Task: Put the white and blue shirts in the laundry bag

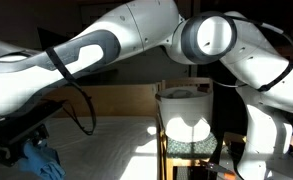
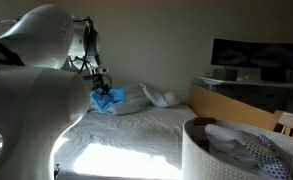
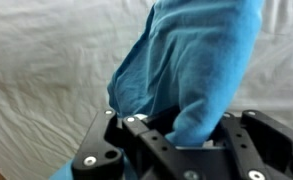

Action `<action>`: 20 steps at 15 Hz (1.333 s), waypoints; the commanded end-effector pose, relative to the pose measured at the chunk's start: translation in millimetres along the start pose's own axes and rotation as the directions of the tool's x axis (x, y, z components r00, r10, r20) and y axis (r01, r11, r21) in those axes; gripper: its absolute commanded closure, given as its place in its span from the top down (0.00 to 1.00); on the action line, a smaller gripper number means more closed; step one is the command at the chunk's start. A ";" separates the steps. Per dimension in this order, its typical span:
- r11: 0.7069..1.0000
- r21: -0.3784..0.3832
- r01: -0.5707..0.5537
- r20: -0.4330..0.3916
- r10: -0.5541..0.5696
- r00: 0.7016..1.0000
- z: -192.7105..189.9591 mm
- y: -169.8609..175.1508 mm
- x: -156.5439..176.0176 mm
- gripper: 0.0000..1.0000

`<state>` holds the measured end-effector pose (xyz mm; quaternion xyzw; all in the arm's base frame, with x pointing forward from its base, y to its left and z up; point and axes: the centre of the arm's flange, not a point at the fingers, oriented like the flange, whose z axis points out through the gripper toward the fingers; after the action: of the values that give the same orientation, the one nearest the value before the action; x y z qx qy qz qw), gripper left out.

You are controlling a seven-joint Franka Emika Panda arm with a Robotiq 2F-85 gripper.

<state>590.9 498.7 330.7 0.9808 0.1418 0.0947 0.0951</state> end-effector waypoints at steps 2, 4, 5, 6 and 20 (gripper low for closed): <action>1.000 -0.004 0.011 -0.004 -0.011 1.000 -4.0 -14.7 -7.0 0.07; 1.000 -0.006 0.012 -0.007 -0.012 1.000 -5.0 -19.7 -9.4 0.07; 1.000 -0.007 0.011 -0.007 -0.011 1.000 -4.7 -18.6 -8.9 0.06; 0.999 -0.044 0.007 -0.019 -0.008 1.000 -3.8 -17.3 -3.2 0.05; 0.815 -0.486 -0.315 -0.145 0.280 0.949 -133.0 148.7 -7.6 0.06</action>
<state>620.2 423.4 453.8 0.9321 0.0294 0.1896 0.3073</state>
